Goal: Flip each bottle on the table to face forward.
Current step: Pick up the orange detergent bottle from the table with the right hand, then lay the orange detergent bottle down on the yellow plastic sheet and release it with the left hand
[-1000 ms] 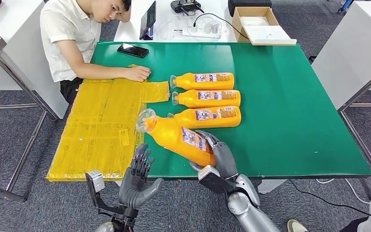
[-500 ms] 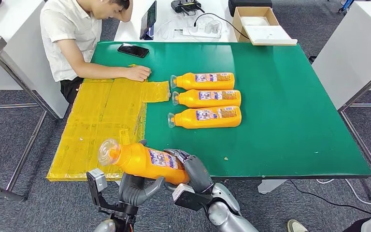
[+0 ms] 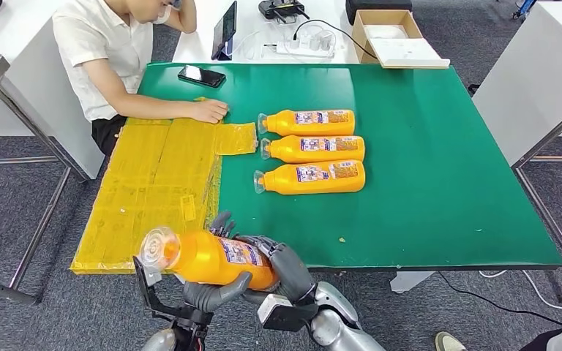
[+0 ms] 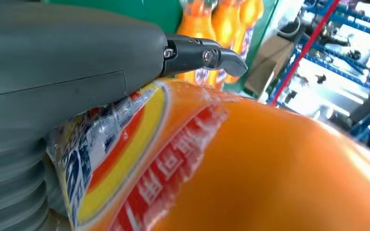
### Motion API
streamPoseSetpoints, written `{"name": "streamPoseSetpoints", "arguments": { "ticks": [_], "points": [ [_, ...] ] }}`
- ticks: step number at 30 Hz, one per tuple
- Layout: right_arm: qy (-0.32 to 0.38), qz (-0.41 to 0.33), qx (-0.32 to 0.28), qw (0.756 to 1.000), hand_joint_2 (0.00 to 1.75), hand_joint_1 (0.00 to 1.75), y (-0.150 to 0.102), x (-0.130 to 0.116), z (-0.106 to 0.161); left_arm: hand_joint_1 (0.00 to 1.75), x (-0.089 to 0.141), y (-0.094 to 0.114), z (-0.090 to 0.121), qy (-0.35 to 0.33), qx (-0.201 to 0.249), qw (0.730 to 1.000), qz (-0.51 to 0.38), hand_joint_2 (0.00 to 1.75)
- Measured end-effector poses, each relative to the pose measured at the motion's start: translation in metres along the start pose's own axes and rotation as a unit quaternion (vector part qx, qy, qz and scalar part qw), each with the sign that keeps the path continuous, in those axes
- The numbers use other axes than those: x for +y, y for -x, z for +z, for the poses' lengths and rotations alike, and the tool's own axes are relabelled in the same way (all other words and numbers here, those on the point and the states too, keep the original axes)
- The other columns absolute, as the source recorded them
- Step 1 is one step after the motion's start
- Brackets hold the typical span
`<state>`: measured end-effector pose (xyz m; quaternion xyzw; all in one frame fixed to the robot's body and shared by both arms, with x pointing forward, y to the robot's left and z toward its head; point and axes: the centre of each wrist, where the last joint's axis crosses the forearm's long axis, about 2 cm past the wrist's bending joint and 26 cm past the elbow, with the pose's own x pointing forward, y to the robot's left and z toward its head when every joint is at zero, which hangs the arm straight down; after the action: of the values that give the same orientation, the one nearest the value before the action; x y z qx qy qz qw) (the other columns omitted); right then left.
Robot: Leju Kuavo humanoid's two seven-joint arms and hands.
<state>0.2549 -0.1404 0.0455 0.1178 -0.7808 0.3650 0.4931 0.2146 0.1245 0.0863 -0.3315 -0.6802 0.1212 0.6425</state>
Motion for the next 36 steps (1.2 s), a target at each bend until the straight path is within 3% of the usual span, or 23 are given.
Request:
{"name": "streamPoseSetpoints", "arguments": {
  "ticks": [1, 3, 5, 10, 18, 22, 31, 36],
  "points": [
    [-0.001, -0.001, -0.002, 1.000, 1.75, 1.75, 0.000, 0.001, 0.000, 0.77, 0.000, 0.001, 0.000, 0.000, 0.002, 1.000, 0.009, 1.75],
    [-0.002, -0.002, -0.003, 1.000, 1.75, 0.87, 0.001, 0.002, 0.000, 1.64, -0.001, 0.003, 0.000, 0.000, 0.003, 1.000, 0.029, 1.75],
    [-0.004, -0.004, -0.003, 1.000, 1.75, 0.00, 0.002, 0.004, 0.001, 1.75, -0.002, 0.003, -0.001, 0.004, 0.002, 0.998, 0.058, 1.75],
    [-0.001, -0.011, -0.003, 1.000, 1.75, 0.00, 0.002, 0.013, 0.000, 1.75, -0.003, -0.004, -0.005, 0.025, -0.017, 0.986, 0.163, 1.75],
    [0.004, -0.013, -0.004, 1.000, 1.75, 0.00, 0.000, 0.020, -0.002, 1.75, 0.004, -0.006, -0.005, 0.023, -0.025, 0.987, 0.157, 1.75],
    [0.019, 0.009, -0.006, 1.000, 0.00, 0.00, -0.003, 0.025, 0.002, 1.75, 0.004, -0.005, -0.004, 0.011, -0.031, 0.987, 0.159, 1.75],
    [0.075, 0.061, -0.021, 0.995, 0.00, 0.00, -0.015, 0.039, 0.017, 1.75, 0.016, -0.011, -0.007, -0.053, -0.050, 0.993, 0.093, 1.75],
    [0.203, 0.132, -0.057, 0.969, 0.00, 0.00, -0.037, 0.030, 0.024, 1.75, 0.036, -0.016, -0.005, -0.113, -0.070, 0.990, -0.055, 1.75]
  ]
}}
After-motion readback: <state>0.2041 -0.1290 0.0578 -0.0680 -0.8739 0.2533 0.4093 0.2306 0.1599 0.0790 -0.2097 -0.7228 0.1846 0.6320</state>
